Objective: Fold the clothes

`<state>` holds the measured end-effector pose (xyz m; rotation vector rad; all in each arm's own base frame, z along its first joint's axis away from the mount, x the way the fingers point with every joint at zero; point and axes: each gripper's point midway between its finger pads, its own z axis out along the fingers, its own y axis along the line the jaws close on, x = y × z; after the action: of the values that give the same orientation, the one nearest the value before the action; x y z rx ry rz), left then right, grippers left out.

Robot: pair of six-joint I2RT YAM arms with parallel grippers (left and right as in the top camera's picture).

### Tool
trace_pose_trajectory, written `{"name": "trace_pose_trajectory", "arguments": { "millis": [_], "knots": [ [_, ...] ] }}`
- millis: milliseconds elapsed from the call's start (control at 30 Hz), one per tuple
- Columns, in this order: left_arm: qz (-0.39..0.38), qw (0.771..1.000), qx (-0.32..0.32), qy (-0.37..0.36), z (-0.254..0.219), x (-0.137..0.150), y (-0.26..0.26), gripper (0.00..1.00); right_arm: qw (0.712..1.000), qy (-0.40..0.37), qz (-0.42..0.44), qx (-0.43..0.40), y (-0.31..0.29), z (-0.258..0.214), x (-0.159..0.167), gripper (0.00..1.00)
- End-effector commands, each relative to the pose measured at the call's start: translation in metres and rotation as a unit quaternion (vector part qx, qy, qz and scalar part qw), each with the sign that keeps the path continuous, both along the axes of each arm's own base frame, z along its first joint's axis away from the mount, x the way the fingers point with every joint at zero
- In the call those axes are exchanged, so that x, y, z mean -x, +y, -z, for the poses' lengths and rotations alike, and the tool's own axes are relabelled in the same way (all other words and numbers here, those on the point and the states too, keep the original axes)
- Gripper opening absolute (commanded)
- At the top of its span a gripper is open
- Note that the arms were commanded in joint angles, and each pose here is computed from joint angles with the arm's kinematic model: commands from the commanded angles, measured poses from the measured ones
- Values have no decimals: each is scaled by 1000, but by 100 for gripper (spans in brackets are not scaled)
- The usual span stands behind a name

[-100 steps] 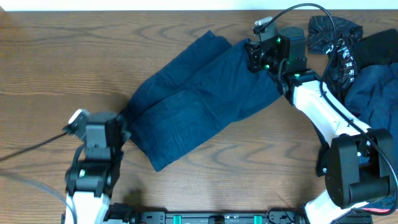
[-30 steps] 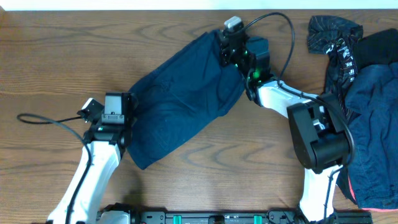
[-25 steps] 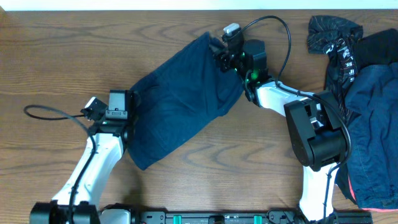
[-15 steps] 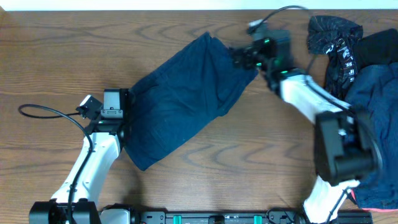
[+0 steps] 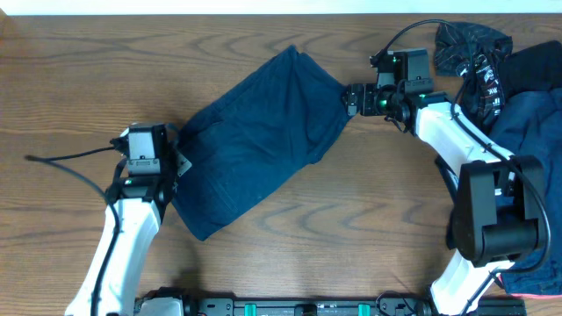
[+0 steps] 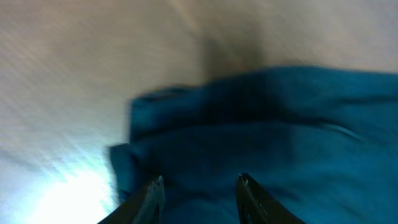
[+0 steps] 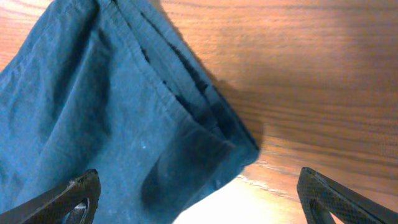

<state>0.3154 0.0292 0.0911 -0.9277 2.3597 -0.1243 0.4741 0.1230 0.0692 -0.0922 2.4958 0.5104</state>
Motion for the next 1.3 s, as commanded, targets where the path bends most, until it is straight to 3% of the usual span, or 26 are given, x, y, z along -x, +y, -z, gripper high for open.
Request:
{"name": "trace_pose_trajectory", "arguments": {
  "millis": [0, 300, 400, 433, 500, 567, 600, 833, 1033, 1267],
  "knots": [
    [91, 994, 49, -33, -22, -7, -34, 40, 999, 34, -12, -14, 16, 22, 9, 98],
    [117, 991, 48, 51, 20, 8, -40, 40, 997, 78, 9, -23, 17, 67, 11, 96],
    [115, 989, 51, 83, 39, 11, -40, 40, 997, 68, 6, -26, 21, 66, 7, 89],
    [113, 988, 49, 93, 46, 11, -38, 39, 998, 61, 5, -27, 22, 65, 4, 80],
    [106, 987, 41, 111, 57, 12, -34, 40, 998, 50, 5, -30, 23, 62, 0, 50],
    [100, 986, 32, 127, 68, 13, -30, 40, 998, 49, 2, -33, 24, 61, 0, 7],
    [97, 986, 28, 134, 74, 13, -28, 40, 998, 53, 3, -34, 23, 62, 1, 1],
    [94, 987, 21, 129, 86, 2, -25, 40, 985, 162, 48, -15, -15, 70, 43, 1],
    [136, 985, -1, 102, 81, -11, -27, 40, 949, 262, 160, 68, -80, 67, 92, 1],
    [172, 983, -29, 53, 60, -30, -27, 45, 930, 302, 182, 103, -93, 53, 122, 1]
  ]
}}
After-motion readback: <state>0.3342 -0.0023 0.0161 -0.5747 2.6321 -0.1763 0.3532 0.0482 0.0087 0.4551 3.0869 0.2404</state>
